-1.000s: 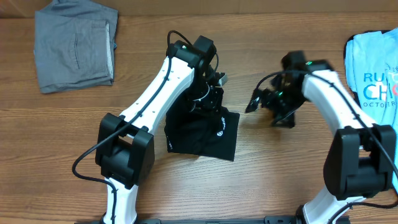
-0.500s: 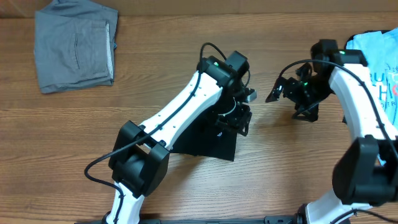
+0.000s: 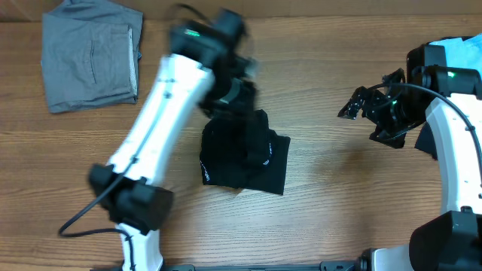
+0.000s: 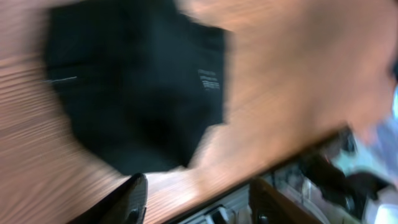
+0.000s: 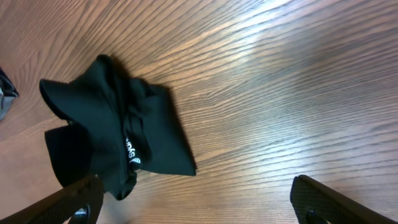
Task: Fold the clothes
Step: 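Release the folded shirt and lift both grippers away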
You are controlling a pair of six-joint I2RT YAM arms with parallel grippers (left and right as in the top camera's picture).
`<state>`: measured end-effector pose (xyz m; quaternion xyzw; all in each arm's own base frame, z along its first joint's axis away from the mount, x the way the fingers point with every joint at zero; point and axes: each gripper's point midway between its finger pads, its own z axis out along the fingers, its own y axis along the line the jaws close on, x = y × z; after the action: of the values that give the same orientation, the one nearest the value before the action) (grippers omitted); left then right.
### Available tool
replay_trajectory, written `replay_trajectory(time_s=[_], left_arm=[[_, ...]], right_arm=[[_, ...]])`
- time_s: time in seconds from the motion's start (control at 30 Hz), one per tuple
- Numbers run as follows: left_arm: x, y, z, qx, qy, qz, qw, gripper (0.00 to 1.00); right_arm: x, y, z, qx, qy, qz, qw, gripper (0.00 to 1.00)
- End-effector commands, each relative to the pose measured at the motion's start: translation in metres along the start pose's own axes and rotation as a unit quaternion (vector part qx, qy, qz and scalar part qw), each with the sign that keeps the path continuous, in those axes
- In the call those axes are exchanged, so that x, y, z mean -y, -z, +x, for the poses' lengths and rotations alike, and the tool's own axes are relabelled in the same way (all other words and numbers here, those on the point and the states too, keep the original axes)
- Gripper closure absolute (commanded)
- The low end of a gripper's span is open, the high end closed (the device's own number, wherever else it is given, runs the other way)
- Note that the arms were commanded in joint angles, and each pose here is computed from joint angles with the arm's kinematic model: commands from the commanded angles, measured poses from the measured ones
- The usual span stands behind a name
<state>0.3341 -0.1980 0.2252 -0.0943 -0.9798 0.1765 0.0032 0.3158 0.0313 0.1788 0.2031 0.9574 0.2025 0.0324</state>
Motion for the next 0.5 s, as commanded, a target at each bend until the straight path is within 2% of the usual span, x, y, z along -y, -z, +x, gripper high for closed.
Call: replay_trajectory(time_s=[0.0,0.17,0.33,0.47], left_arm=[[-0.062,0.025,-0.009,0.036,0.087,-0.065,0.993,0.0],[-0.109,0.008,0.006,-0.013,0.151,-0.077,0.985,0.0],[-0.127,-0.025,0.03,-0.078,0.169,-0.087,0.979,0.0],[-0.135,-0.049,0.046,-0.113,0.178,-0.092,0.973,0.0]], right_arm=[[-0.028,0.001,0.008,0.005,0.042,-0.015,0.999,0.0],[-0.085,-0.027,0.028,0.019,0.115,0.002,0.993,0.0],[-0.121,-0.063,0.049,0.049,0.157,0.057,0.985,0.0],[-0.137,-0.103,0.065,0.028,0.176,0.076,0.981,0.0]])
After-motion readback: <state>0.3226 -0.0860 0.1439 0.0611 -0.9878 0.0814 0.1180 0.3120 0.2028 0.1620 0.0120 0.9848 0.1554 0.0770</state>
